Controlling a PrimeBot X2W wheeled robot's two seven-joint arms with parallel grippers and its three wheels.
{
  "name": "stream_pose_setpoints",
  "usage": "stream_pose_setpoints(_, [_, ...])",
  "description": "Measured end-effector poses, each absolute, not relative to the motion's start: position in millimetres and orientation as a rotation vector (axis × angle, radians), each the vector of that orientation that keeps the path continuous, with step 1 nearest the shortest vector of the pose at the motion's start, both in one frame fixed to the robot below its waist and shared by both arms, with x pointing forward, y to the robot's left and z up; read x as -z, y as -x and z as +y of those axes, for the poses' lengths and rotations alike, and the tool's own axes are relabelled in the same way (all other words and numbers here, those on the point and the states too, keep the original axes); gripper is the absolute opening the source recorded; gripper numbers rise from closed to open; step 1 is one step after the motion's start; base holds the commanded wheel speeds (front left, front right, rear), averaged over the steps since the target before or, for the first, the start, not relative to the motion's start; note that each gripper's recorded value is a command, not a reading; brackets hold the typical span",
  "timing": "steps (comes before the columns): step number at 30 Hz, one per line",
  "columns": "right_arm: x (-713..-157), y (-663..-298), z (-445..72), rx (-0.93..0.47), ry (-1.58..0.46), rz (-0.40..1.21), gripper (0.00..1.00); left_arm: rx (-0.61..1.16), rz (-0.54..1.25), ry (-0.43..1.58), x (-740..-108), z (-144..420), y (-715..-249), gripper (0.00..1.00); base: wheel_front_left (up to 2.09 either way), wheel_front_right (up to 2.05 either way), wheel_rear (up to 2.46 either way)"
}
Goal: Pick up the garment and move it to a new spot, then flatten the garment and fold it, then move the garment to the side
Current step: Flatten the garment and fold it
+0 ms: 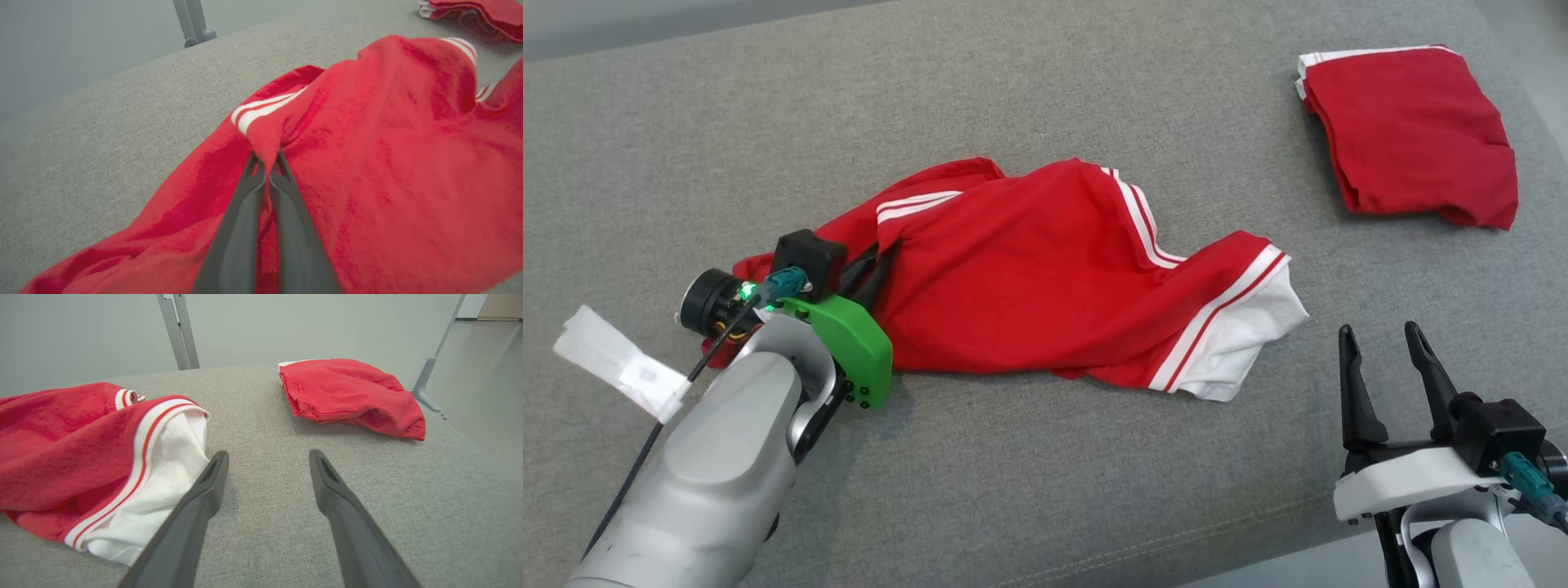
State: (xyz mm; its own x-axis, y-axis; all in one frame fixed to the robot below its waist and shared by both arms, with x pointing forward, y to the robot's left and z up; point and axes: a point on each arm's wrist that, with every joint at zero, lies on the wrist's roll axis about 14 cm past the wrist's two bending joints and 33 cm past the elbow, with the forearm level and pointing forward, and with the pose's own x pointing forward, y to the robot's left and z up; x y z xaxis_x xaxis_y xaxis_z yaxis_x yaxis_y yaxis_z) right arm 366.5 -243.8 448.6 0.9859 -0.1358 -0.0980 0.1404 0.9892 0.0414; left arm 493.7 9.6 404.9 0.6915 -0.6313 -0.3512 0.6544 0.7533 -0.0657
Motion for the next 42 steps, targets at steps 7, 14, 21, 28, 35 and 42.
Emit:
stream_pose_setpoints(7, [-445, -346, -245, 0.153, -0.065, 0.111, 1.00, 0.663, 0.125, 0.035, -469, 19, -486, 0.00, 0.00, 0.00, 0.00])
stream_pose_setpoints(14, [-444, -342, -232, 0.115, -0.086, 0.113, 1.00, 0.616, -0.115, 0.009, -552, 40, -464, 0.00, 0.00, 0.00, 0.00])
stream_pose_setpoints(21, [-453, -356, -217, 0.064, -0.093, 0.079, 1.00, 0.619, -0.262, -0.027, -617, 44, -456, 0.00, 0.00, 0.00, 0.00])
stream_pose_setpoints(28, [-458, -372, -215, 0.055, -0.107, 0.060, 1.00, 0.611, -0.371, -0.115, -659, 40, -499, 0.00, 0.00, 0.00, 0.00])
stream_pose_setpoints(35, [-440, -365, -233, 0.122, -0.124, 0.117, 1.00, 0.583, -0.240, -0.189, -608, 44, -570, 0.00, 0.00, 0.00, 0.00])
stream_pose_setpoints(42, [-415, -350, -258, 0.214, -0.112, 0.200, 1.00, 0.673, -0.069, -0.144, -516, -1, -600, 0.33, 0.00, 0.00, 0.00])
